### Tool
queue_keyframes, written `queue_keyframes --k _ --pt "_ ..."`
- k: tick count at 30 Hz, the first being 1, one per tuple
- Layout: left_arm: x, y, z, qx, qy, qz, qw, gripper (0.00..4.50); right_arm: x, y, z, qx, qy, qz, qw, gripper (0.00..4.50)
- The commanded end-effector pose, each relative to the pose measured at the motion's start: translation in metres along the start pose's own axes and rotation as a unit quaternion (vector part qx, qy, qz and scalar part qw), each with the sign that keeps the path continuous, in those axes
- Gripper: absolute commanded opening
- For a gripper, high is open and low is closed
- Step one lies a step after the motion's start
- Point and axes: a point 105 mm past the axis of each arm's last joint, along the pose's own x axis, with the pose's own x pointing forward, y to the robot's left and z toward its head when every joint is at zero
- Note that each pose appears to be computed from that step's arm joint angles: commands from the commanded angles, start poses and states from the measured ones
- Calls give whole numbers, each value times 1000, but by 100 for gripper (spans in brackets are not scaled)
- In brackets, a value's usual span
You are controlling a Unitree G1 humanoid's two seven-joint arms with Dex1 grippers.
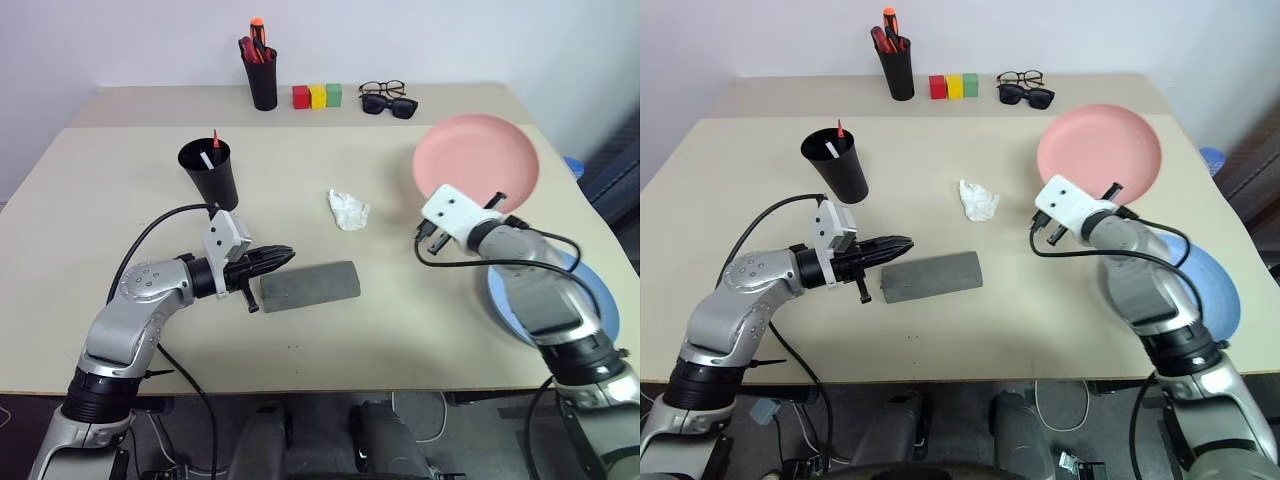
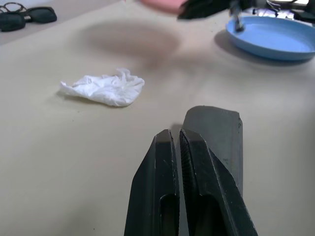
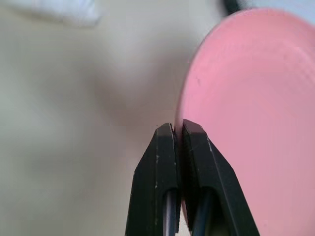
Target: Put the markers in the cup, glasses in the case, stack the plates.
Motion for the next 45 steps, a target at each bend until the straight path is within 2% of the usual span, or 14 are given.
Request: queue_keyframes --k 1,5,10,14,19,22,24,30,31,32,33,38,44,45 --pt "3 5 10 15 -16 -12 1000 17 -46 -23 1 14 -9 -18 1000 5" --pt "15 11 12 15 -21 -37 999 17 -100 -3 -25 31 45 25 998 5" --pt "32 14 15 20 -32 -61 997 17 -129 26 -54 57 117 64 989 5" --pt "37 14 18 24 -37 -69 997 17 -130 33 -59 81 125 71 986 135" --pt "27 21 14 33 -28 -44 998 17 -106 27 -37 64 68 58 994 394" --pt "13 42 2 44 -3 33 999 17 -61 47 7 127 -42 88 987 394" --pt "-1 53 -5 53 14 78 995 17 -30 60 31 152 -83 104 979 394" --pt "-51 66 -15 58 43 176 982 17 45 87 77 243 -119 162 949 394" --pt "-57 64 -16 57 46 184 980 17 53 91 82 250 -120 172 945 420" --pt "-62 62 -17 56 49 190 979 17 61 93 84 249 -117 174 945 448" --pt "-67 59 -18 56 52 197 978 17 70 94 85 245 -110 170 948 449" --pt "-82 47 -20 47 59 224 972 17 98 105 91 220 -96 163 957 449" --pt "-81 37 -18 43 59 228 971 17 115 116 70 227 -38 150 962 449" --pt "-80 36 -16 42 57 226 972 17 116 115 67 230 -31 146 962 425"
